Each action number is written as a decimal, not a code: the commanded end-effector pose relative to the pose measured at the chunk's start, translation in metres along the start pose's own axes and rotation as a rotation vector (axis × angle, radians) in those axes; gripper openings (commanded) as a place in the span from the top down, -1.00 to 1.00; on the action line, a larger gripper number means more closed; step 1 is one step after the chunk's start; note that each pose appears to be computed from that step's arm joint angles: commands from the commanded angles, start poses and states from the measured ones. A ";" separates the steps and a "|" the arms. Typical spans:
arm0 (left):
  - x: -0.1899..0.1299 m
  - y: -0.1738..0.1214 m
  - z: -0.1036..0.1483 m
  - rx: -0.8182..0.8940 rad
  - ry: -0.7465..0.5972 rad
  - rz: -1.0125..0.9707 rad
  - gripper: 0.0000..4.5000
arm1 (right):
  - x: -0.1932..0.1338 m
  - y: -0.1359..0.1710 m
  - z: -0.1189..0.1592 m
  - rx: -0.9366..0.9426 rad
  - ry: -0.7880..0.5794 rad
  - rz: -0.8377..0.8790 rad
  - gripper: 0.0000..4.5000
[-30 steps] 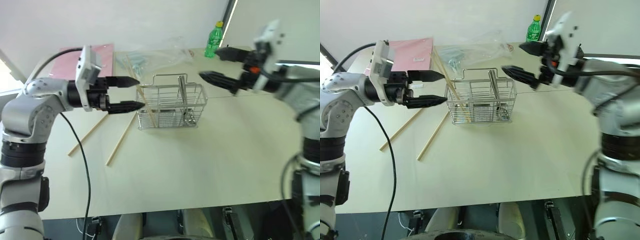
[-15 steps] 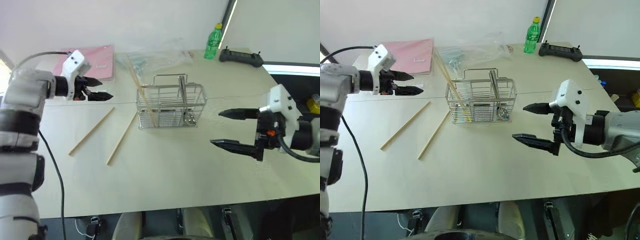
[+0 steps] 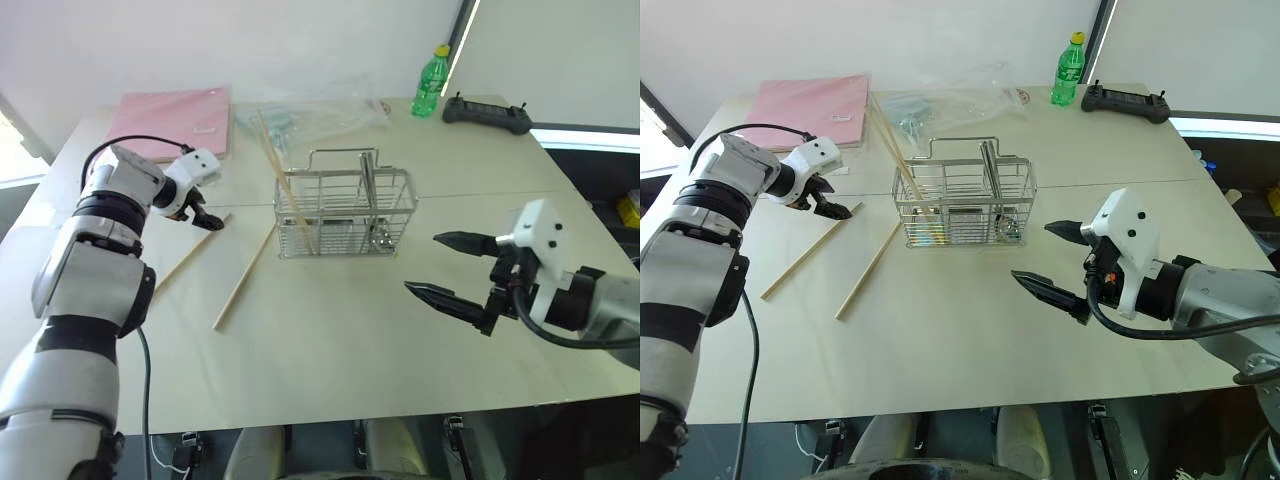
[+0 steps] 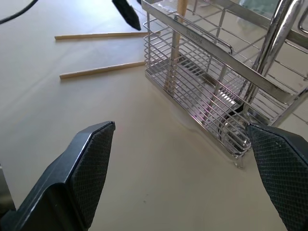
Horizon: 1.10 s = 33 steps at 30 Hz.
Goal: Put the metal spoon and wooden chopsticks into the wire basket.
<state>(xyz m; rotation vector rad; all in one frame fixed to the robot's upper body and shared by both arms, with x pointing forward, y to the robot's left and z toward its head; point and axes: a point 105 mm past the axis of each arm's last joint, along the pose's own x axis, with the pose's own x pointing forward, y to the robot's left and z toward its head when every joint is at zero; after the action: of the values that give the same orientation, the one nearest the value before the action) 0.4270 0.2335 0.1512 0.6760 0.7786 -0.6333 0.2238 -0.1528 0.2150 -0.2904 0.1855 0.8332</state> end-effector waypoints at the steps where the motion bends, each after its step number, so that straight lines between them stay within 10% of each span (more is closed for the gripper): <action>1: -0.009 0.008 0.012 0.037 0.002 0.051 -0.80 | -0.005 0.011 0.008 -0.049 -0.030 0.001 -0.98; 17: 0.011 0.000 -0.017 0.014 0.100 0.056 -0.80 | -0.013 0.022 0.001 -0.022 0.012 0.055 -0.98; 20: 0.012 0.000 -0.015 0.004 0.092 0.069 -0.41 | -0.012 0.021 0.004 -0.014 0.002 0.058 -1.00; 26: 0.014 0.000 -0.014 0.006 0.092 0.072 0.99 | -0.010 0.019 0.007 -0.005 -0.009 0.059 -1.00; 33: 0.016 -0.003 -0.015 -0.003 0.099 0.062 0.99 | -0.010 0.017 0.008 0.008 -0.017 0.051 -1.00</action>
<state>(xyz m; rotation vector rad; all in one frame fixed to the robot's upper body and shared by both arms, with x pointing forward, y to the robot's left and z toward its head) 0.4282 0.2374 0.1295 0.7372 0.8440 -0.5478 0.2047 -0.1483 0.2152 -0.2617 0.2187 0.8792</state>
